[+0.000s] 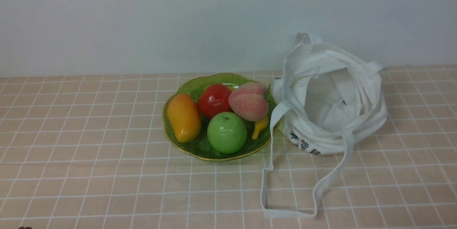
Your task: Take the fruit out of the bag on the brown coffee tablecloth and place them on the plate.
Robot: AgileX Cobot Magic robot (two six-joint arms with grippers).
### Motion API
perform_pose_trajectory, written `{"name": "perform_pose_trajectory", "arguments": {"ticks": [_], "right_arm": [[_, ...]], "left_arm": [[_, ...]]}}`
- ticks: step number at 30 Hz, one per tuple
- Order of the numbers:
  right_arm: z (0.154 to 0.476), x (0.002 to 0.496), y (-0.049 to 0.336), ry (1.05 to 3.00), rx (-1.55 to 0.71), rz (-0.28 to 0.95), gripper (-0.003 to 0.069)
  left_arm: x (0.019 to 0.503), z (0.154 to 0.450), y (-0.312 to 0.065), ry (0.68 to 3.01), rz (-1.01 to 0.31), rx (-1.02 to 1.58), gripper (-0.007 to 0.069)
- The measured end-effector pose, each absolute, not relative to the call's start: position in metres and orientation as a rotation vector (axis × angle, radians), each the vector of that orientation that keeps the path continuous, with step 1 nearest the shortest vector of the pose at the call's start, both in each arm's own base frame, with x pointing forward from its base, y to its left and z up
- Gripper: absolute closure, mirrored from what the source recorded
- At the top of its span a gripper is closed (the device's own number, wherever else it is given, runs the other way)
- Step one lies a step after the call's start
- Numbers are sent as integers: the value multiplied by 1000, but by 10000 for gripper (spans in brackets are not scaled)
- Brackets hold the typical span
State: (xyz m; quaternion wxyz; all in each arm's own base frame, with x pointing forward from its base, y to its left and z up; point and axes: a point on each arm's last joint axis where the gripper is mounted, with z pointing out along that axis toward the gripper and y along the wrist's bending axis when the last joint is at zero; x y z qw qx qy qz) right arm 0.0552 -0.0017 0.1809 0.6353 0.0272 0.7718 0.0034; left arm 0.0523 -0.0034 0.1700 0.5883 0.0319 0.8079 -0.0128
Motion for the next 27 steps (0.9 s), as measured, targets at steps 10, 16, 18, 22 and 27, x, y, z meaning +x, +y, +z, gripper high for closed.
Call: {"name": "perform_pose_trajectory", "arguments": {"ticks": [10,16,18,22,27], "right_arm": [[181,55,1,1768,9,46,672],[181,55,4,1771,-35,83,672],[181,55,4,1771,-35,83,672],[181,55,4,1771,-35,83,672],[181,55,4,1771,-35,83,672]], "left_arm": [[52,170,-3,1882,-30,74,633],[52,170,-3,1882,-30,74,633],[52,170,-3,1882,-30,74,633],[52,170,-3,1882,-30,74,633],[52,170,-3,1882,-30,74,633]]}}
